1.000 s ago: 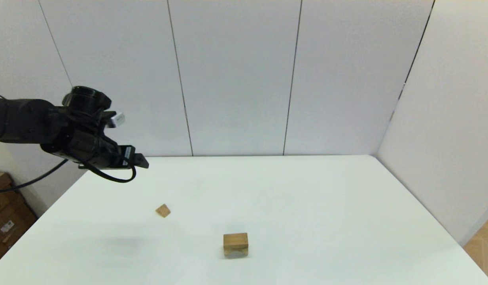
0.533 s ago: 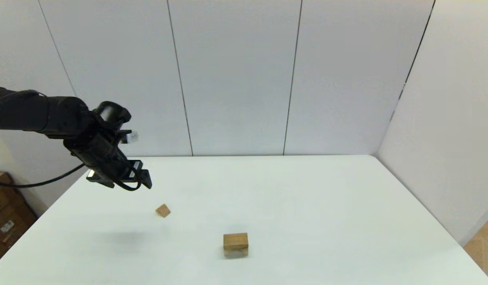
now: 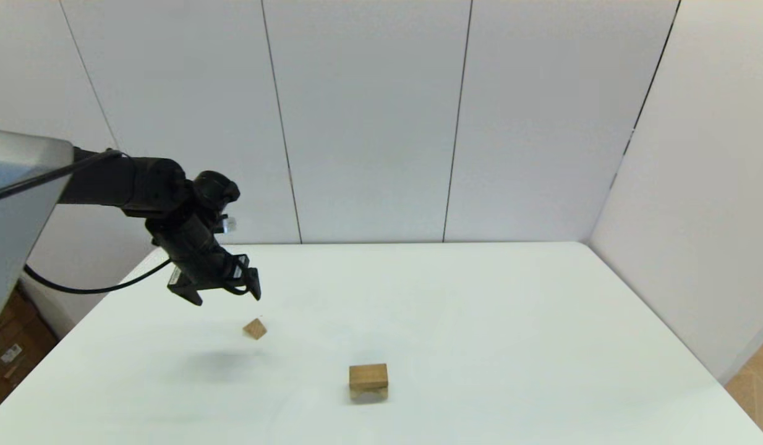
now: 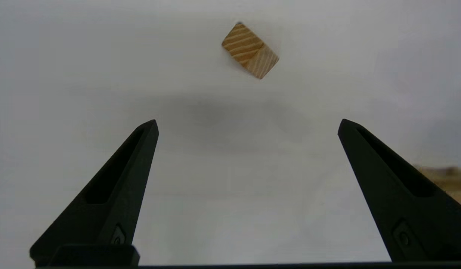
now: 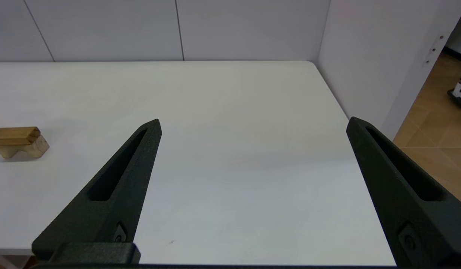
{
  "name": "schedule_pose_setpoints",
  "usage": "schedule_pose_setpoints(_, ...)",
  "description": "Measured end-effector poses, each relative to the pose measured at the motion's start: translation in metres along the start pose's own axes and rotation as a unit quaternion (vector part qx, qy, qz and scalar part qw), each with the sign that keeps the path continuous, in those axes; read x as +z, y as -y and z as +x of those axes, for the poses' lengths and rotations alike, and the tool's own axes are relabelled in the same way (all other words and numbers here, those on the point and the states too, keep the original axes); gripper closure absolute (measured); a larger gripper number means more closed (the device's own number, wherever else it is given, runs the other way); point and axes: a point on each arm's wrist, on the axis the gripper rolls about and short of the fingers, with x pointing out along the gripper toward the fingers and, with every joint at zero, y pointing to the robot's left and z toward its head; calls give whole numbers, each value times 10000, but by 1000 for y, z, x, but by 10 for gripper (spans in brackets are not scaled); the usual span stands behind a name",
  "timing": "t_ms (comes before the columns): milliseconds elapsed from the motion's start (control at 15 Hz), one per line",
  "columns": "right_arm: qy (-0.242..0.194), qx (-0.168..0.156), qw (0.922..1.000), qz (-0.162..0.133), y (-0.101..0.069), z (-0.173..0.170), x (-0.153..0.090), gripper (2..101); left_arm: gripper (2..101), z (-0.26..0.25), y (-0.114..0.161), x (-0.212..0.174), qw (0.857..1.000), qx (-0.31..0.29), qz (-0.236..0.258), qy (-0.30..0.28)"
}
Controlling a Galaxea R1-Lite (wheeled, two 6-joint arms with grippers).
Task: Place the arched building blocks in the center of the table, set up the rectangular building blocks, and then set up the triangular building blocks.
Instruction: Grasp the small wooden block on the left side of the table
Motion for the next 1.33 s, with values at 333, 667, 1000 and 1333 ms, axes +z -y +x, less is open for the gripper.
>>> schedule_pose_setpoints(333, 2, 0, 10000, 2, 0, 0, 0, 43, 54, 28, 7, 6, 9881, 96, -1518, -211)
schedule_pose_setpoints(667, 2, 0, 10000, -2, 0, 0, 0, 43, 54, 46, 9, -2, 9671, 444, -2399, -721)
schedule_pose_setpoints(1000, 0, 0, 10000, -2, 0, 0, 0, 43, 54, 56, 12, 1, 9364, 564, -3385, -739)
schedule_pose_setpoints(1333, 0, 0, 10000, 0, 0, 0, 0, 43, 54, 70, 13, 4, 9266, 628, -3624, -789)
